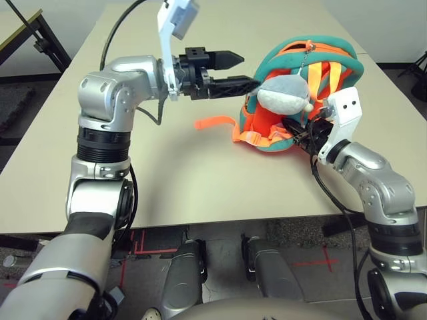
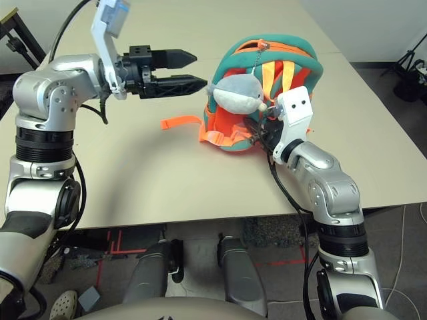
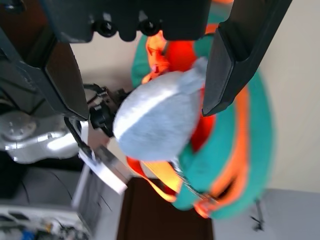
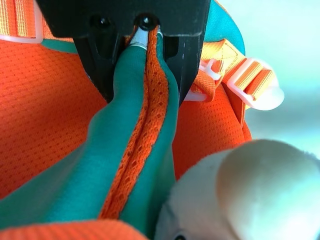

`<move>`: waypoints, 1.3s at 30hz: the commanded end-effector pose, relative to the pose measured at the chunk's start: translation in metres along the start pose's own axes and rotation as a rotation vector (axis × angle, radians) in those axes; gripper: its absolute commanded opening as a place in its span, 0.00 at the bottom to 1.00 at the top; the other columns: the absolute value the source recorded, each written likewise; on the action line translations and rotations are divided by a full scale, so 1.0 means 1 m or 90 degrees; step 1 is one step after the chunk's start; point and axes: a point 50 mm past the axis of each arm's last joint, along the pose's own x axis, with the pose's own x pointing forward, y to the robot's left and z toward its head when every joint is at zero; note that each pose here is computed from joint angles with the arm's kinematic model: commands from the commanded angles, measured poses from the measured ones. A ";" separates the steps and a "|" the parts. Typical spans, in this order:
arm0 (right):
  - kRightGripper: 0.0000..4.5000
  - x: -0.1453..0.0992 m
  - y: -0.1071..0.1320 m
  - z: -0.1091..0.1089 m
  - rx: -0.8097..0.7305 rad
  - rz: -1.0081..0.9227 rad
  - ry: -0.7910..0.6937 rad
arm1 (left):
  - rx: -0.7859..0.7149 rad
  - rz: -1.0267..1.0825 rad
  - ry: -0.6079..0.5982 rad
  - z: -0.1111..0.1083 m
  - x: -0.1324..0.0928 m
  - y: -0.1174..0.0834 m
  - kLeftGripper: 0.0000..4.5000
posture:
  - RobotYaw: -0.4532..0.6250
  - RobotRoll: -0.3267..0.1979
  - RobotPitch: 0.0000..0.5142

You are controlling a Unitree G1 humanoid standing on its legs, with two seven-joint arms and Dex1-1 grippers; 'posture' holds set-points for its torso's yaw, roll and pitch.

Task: Put the pencil case into the backpack and zip it.

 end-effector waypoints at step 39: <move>0.16 0.005 0.006 -0.020 0.023 0.014 0.049 | 0.015 0.172 0.022 0.003 -0.042 0.033 0.06 | 0.27 0.62 0.27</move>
